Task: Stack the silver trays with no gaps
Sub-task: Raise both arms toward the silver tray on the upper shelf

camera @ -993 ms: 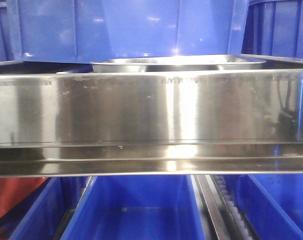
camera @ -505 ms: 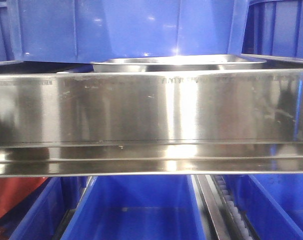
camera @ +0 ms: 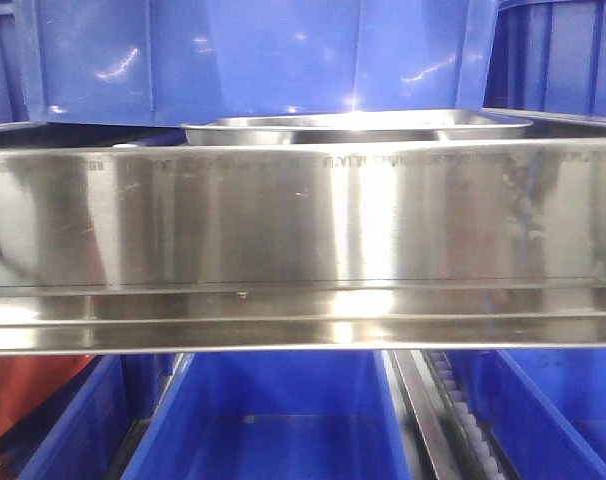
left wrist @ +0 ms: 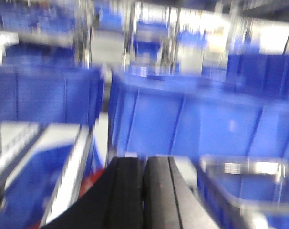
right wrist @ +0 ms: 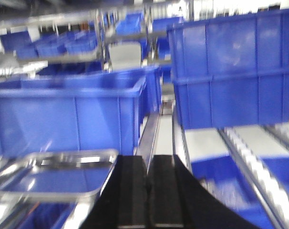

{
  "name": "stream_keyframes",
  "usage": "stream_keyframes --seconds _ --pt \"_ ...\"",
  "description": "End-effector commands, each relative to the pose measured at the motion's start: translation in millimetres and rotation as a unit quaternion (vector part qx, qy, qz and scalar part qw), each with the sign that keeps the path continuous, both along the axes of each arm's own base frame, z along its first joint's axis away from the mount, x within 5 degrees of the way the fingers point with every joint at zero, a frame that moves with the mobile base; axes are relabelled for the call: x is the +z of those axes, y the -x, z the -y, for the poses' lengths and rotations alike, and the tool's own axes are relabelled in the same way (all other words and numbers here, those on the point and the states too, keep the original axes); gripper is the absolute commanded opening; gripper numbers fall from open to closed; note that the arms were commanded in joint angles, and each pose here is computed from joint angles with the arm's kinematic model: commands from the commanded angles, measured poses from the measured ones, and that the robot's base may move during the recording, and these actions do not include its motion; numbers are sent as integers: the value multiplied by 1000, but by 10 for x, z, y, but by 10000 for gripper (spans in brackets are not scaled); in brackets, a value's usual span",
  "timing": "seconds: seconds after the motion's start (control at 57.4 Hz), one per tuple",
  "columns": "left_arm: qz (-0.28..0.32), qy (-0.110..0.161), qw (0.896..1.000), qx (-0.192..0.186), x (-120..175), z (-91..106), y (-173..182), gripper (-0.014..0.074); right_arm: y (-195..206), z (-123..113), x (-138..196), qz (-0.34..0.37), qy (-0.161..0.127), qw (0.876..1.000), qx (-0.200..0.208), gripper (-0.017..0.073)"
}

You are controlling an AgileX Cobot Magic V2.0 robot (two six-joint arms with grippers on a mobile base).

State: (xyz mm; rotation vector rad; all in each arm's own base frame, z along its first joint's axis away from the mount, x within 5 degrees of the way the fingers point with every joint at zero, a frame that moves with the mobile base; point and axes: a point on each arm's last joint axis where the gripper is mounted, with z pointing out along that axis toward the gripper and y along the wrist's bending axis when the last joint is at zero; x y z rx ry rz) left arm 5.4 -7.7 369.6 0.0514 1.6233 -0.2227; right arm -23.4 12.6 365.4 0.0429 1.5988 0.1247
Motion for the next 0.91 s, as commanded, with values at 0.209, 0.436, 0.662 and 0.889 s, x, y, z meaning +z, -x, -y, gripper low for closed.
stream_keyframes --seconds 0.209,0.436,0.662,0.889 --pt "-113 -69 991 -29 505 64 -337 -16 -401 -37 551 -156 -11 987 37 -81" --pt "-192 -28 977 -86 710 218 -726 -16 -740 -50 827 -245 -14 968 59 -81" --pt "-255 12 959 -126 671 350 -1152 -16 -1107 -87 841 -284 -31 954 92 -81" --pt "-296 11 942 -155 596 503 -1565 -16 -1610 -122 679 -350 -37 929 116 -81"
